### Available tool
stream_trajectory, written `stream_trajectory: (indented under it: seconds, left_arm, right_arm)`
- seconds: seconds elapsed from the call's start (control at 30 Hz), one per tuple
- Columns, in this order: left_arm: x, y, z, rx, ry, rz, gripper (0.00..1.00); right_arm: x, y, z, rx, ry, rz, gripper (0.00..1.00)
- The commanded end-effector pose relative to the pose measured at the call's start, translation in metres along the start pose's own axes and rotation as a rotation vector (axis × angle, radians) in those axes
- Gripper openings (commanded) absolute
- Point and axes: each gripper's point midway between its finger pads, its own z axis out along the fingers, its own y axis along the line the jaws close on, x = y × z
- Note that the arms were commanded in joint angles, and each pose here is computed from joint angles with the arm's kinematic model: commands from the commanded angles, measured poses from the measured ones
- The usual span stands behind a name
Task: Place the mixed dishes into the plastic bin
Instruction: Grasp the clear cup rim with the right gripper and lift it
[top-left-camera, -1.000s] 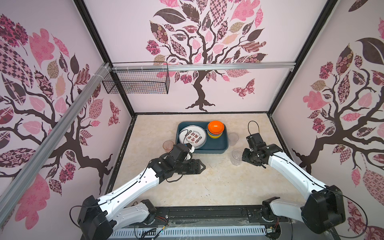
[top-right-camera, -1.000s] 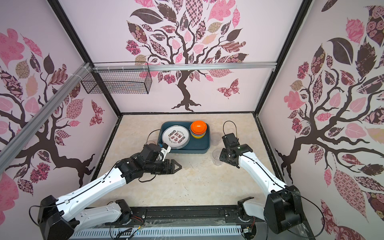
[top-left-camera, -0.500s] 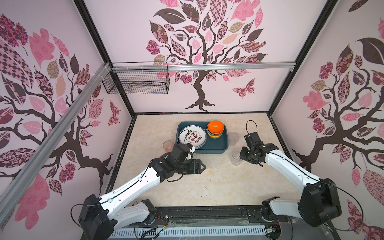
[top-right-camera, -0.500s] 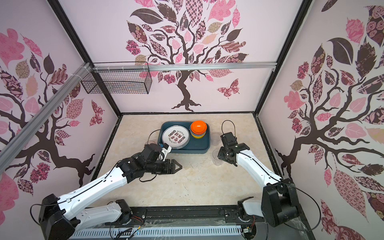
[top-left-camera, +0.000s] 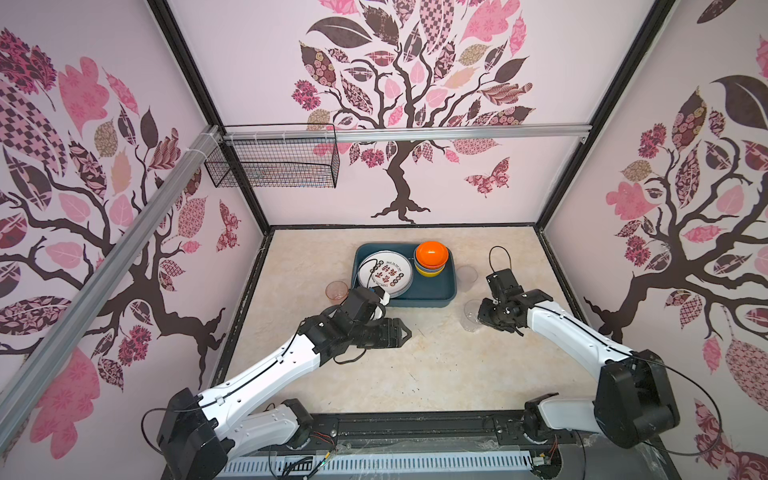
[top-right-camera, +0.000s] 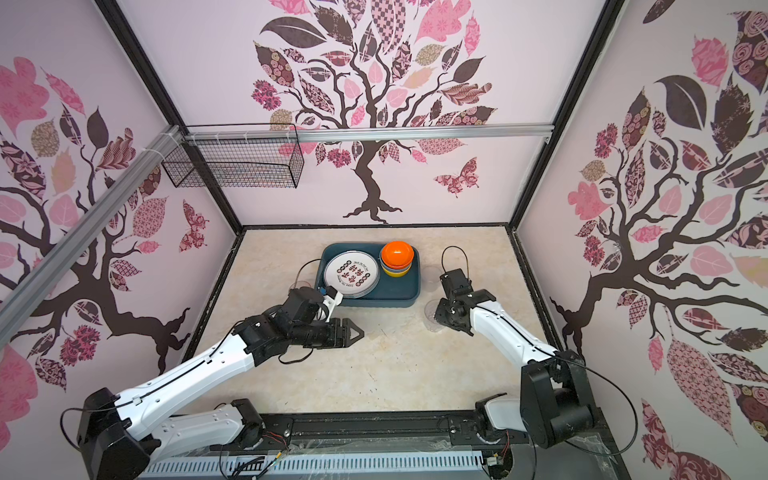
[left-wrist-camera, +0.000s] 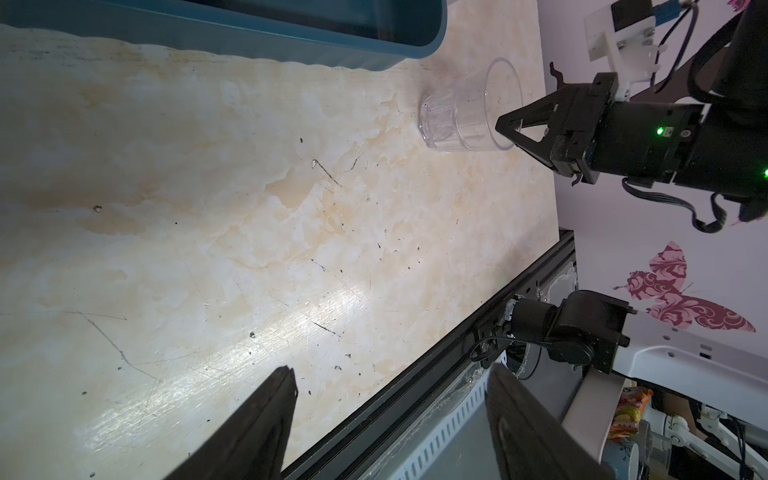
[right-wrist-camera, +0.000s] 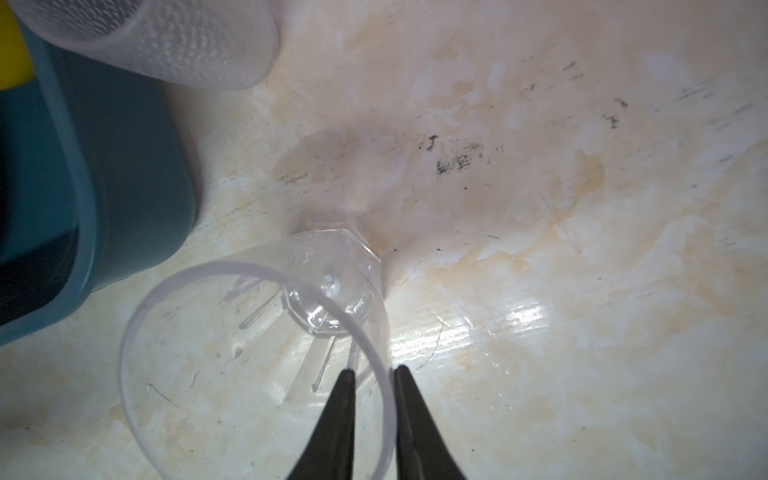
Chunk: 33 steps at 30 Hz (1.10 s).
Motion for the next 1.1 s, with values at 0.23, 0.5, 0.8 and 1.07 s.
stream_trajectory:
  seconds: [0.23,0.5,0.8,1.07]
  left_arm:
    - [0.005,0.007,0.000,-0.011,-0.014,0.007,0.75]
    - [0.001,0.016,-0.008,-0.049,-0.060,-0.015,0.75]
    - [-0.010,0.039,-0.025,-0.084,-0.132,-0.086,0.76]
    - [-0.015,0.056,-0.041,-0.134,-0.182,-0.115,0.76]
  right_arm:
    - [0.003,-0.004,-0.002,0.026,0.027,-0.031,0.05]
    - [-0.001,-0.003,-0.019,0.041,0.044,-0.084,0.00]
    - [-0.004,0.014,-0.045,-0.032,0.054,-0.128,0.00]
    - [-0.010,0.039,-0.065,-0.093,0.057,-0.180,0.00]
